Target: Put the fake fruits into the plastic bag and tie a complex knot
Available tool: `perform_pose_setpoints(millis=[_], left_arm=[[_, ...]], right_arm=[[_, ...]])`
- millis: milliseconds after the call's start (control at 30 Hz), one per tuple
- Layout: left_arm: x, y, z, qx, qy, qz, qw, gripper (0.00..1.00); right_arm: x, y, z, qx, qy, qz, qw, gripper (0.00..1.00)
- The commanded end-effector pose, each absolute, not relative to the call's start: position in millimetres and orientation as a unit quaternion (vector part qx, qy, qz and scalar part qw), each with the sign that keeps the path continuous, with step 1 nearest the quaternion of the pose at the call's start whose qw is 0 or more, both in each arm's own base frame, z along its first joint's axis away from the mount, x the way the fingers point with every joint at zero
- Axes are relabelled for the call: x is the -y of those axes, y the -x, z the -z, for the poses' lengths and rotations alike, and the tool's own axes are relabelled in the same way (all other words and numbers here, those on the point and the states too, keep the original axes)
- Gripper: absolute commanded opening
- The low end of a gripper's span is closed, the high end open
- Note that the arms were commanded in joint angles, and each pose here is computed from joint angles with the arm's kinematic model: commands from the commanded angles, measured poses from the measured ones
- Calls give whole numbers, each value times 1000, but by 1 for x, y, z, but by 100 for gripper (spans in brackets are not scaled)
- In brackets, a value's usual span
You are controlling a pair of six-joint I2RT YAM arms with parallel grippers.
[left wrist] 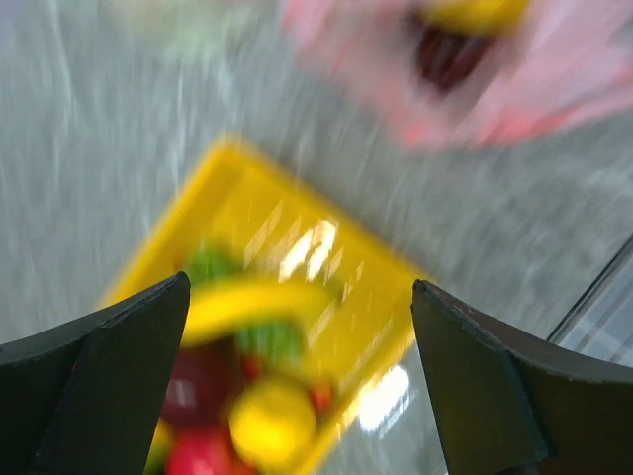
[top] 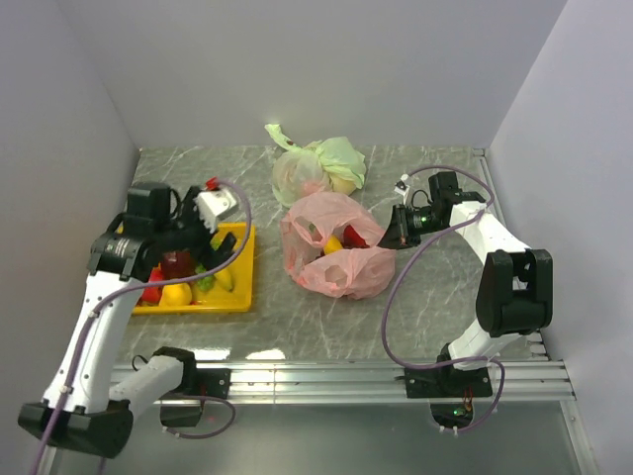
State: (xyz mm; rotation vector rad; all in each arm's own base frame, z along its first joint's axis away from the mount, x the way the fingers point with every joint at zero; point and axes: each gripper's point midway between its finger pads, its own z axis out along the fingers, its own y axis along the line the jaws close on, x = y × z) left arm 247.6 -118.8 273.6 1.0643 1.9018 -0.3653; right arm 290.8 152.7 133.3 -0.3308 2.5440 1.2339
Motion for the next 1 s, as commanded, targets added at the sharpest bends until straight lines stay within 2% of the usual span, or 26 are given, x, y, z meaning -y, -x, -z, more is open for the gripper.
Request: perform_pose_setpoints(millis=[0, 133, 333, 500, 833, 967], left_arm=[[50, -228, -204, -863, -370, 65, 338, 100], [-11, -237, -185, -925, -215, 2, 313, 99], [-58, -251, -159, -952, -75, -50, 294, 99], [-63, -264, -127, -963, -41, -32, 263, 99], [-66, -314, -101, -960, -19, -4, 281, 99], [-66, -316, -88, -962, -30, 2, 271, 98]], right_arm=[[-155, -295, -136, -882, 125, -428, 154, 0], [-158, -295, -134, -881, 125, -430, 152, 0], [-159, -299, -136, -880, 124, -433, 153, 0], [-159, -298, -136, -881, 125, -431, 153, 0], [-158, -294, -136, -882, 123, -428, 154, 0], [-158, -295, -139, -882, 125, -426, 158, 0]])
